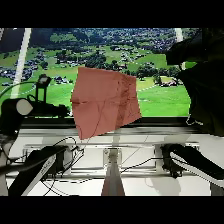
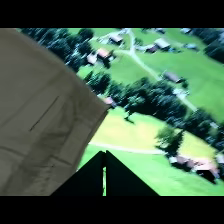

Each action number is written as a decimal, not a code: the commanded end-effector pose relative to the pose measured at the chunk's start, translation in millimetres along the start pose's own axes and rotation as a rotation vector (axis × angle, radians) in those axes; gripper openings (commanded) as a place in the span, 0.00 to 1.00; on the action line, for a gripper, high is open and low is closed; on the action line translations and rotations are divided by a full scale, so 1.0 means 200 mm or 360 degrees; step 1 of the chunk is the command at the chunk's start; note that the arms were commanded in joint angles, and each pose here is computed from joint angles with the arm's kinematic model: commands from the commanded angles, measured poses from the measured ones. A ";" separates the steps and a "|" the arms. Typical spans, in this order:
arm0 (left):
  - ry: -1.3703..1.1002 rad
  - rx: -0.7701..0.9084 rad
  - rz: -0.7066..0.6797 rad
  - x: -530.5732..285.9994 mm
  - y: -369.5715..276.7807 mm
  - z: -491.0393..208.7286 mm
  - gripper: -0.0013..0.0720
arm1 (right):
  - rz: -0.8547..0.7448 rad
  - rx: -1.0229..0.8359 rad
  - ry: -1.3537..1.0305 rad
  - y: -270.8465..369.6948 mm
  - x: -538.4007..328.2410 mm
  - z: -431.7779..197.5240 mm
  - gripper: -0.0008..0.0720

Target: Fold the clothes and pants, and hang the long-sleeved shirts on hangers.

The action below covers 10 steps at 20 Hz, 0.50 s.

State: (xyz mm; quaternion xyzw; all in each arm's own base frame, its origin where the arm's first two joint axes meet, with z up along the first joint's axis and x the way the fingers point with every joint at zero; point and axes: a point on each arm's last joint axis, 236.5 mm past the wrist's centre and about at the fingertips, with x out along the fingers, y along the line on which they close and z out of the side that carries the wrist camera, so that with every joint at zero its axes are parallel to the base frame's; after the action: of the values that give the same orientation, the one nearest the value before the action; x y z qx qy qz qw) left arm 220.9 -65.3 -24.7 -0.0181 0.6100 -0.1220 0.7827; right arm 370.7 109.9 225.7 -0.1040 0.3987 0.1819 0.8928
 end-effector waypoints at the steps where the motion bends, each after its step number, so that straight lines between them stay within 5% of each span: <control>1: 0.0097 -0.0008 -0.0054 0.11 -0.02 -0.12 0.60 | -0.0293 -0.0231 0.0153 -0.26 0.04 -0.08 0.04; 5: 0.0331 0.0092 -0.0164 0.14 -0.09 -0.33 0.60 | -0.0296 0.0061 0.0557 -0.55 0.23 -0.54 0.04; 6: 0.0374 0.0089 -0.0193 0.15 -0.10 -0.38 0.72 | -0.0222 0.0169 0.0628 -0.56 0.28 -0.67 0.04; 10: 0.0405 0.0099 -0.0321 0.16 -0.19 -0.41 0.76 | 0.0517 0.0525 0.0680 -0.22 0.45 -1.05 0.04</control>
State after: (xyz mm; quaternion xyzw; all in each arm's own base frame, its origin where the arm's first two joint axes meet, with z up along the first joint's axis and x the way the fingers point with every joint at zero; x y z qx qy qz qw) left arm 154.6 -87.5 -68.3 -0.0286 0.6865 -0.1921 0.7007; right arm 336.9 -10.2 59.3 -0.0565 0.5996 0.1296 0.7877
